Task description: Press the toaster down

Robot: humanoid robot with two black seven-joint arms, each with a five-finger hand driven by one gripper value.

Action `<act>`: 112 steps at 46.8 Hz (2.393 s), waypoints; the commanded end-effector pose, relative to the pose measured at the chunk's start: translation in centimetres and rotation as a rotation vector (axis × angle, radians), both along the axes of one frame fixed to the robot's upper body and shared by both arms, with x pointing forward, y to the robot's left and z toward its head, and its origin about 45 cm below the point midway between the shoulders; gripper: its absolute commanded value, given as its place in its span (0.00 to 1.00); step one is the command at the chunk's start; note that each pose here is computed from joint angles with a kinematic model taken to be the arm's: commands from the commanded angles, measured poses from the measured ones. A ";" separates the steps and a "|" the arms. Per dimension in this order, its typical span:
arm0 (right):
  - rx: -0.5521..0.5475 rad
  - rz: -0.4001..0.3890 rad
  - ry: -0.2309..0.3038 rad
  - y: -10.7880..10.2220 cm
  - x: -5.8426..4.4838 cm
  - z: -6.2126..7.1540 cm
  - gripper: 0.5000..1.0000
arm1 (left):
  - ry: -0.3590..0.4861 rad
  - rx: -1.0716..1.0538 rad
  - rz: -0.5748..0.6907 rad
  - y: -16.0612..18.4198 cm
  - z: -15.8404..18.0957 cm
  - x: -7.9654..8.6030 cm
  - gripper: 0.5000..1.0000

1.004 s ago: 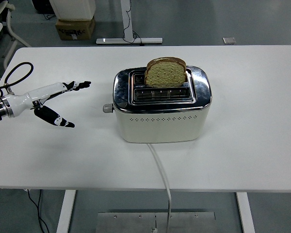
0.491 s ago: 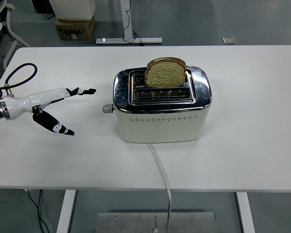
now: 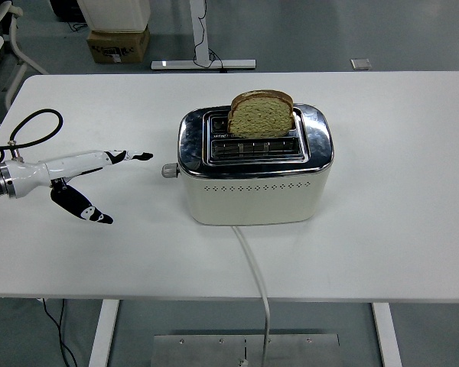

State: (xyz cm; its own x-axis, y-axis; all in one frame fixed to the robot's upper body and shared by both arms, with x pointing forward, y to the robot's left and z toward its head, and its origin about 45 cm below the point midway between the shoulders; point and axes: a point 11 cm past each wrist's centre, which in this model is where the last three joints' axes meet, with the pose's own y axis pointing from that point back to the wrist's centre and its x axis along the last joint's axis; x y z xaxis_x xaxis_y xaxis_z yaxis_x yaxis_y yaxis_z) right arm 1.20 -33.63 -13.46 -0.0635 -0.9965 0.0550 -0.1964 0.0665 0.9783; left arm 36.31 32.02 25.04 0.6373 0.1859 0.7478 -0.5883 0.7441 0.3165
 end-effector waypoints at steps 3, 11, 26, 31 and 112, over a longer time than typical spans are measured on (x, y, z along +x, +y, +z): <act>0.000 0.000 0.000 0.0 0.0 0.0 1.00 | 0.004 -0.004 -0.006 -0.4 -0.3 0.0 1.00; 0.000 0.000 0.000 0.0 0.0 0.0 1.00 | 0.015 0.028 -0.021 -0.4 -1.4 -0.5 1.00; 0.000 0.000 0.000 0.0 0.0 0.0 1.00 | 0.019 0.020 -0.020 -0.6 -1.6 -0.5 1.00; 0.000 0.000 0.000 0.0 0.0 0.0 1.00 | 0.018 0.019 -0.018 -0.5 -1.6 -0.4 1.00; 0.000 0.000 0.000 0.0 0.0 0.0 1.00 | 0.042 -0.007 -0.028 -2.3 -3.5 -0.1 1.00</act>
State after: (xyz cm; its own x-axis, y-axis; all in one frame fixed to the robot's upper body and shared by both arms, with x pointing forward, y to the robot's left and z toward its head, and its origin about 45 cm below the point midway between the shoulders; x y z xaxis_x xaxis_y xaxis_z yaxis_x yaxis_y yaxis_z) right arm 1.21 -33.63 -13.46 -0.0636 -0.9965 0.0548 -0.1967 0.0664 0.9782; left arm 36.33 29.63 21.71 0.6698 0.1740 0.7219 -0.5546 0.7637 0.3304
